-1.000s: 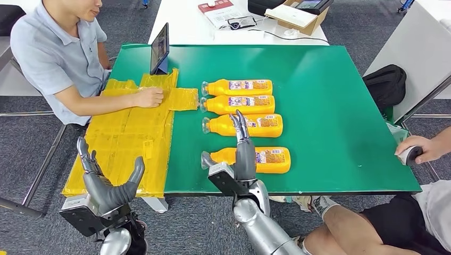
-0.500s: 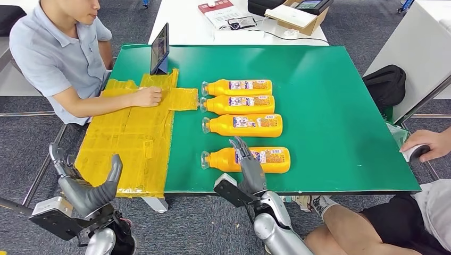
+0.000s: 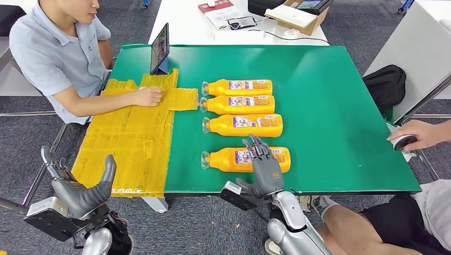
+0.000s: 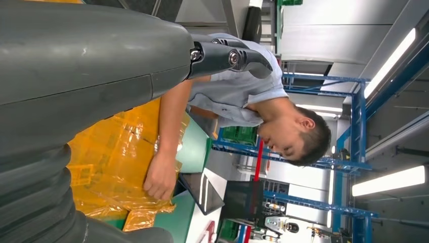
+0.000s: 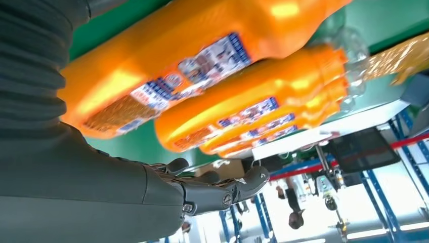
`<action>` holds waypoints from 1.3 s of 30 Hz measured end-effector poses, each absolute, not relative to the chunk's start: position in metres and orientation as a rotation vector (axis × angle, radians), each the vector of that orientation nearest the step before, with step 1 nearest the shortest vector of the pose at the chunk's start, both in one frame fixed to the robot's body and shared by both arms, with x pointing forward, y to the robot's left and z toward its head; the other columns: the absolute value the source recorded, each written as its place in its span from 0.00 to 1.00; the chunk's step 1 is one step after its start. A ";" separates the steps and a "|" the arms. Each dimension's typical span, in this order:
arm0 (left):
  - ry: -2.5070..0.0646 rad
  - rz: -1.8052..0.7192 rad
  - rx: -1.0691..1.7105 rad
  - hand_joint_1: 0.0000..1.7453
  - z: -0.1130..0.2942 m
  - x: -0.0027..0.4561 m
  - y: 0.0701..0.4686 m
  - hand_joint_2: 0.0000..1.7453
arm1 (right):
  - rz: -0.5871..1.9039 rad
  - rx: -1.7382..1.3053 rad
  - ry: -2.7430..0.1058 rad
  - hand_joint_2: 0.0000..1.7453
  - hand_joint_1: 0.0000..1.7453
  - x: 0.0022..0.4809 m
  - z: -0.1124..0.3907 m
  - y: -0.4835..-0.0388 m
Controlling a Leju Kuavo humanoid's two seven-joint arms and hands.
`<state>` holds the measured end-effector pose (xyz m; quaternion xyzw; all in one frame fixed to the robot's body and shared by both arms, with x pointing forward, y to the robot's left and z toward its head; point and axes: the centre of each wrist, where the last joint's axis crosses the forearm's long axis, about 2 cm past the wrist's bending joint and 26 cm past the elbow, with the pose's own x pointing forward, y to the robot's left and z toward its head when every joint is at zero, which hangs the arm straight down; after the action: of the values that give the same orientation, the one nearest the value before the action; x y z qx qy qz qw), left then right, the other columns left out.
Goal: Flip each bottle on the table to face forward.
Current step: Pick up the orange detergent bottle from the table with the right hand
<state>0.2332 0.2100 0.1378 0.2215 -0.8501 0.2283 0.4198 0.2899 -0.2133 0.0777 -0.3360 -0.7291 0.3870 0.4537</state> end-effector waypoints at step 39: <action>-2.116 0.583 0.525 0.00 0.133 0.234 0.217 1.00 | 1.095 -0.923 -1.507 1.00 0.00 0.310 0.060 -0.251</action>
<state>0.2341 0.2172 0.1328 0.2104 -0.8473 0.2334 0.4281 0.3098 -0.2507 0.0603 -0.3829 -0.6250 0.4539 0.5067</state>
